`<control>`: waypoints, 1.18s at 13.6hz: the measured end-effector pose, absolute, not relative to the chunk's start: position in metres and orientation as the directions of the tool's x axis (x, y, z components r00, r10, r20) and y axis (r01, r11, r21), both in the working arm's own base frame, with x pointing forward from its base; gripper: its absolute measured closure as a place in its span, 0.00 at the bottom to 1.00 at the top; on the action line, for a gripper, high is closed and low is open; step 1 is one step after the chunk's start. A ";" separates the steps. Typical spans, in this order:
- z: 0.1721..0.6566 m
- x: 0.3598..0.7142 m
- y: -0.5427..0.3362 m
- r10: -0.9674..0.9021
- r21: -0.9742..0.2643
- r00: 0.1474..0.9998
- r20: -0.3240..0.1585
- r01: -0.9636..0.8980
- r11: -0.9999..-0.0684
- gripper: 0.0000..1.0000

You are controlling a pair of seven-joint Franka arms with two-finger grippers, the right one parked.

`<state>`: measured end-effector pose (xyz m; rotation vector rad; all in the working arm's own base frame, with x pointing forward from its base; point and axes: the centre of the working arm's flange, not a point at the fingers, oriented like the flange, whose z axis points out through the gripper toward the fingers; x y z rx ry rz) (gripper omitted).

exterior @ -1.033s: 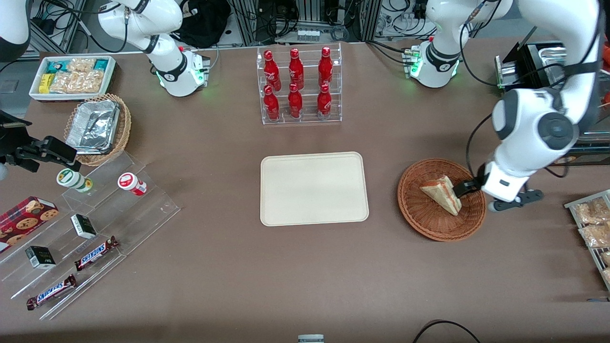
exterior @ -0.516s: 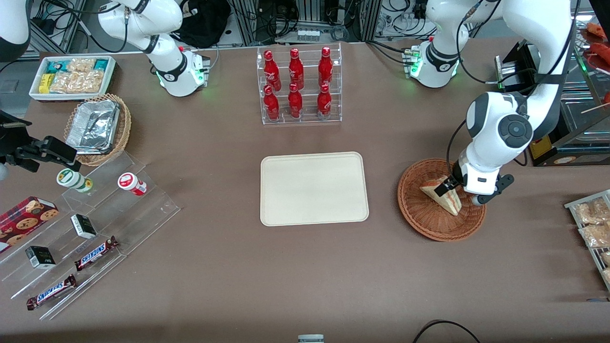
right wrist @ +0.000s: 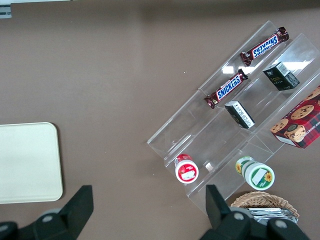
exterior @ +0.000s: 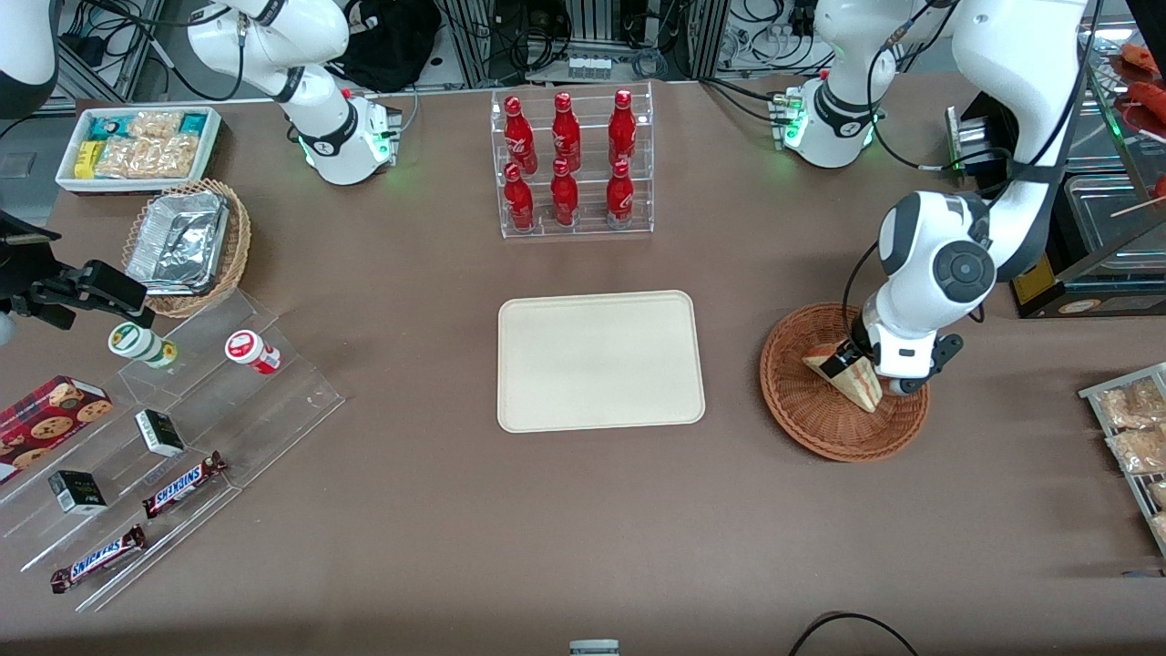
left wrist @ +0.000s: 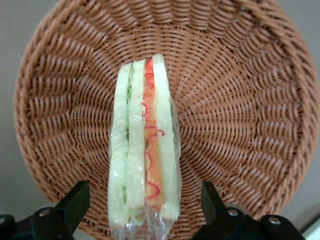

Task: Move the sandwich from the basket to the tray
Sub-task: 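Lower the left gripper and close it on the wrapped sandwich, then lift the sandwich and carry it with the left gripper over the cream tray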

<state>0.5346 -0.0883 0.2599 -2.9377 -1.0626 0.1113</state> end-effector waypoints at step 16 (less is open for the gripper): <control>0.459 0.604 -0.153 0.491 -0.072 0.869 -0.063 0.486 -0.871 0.85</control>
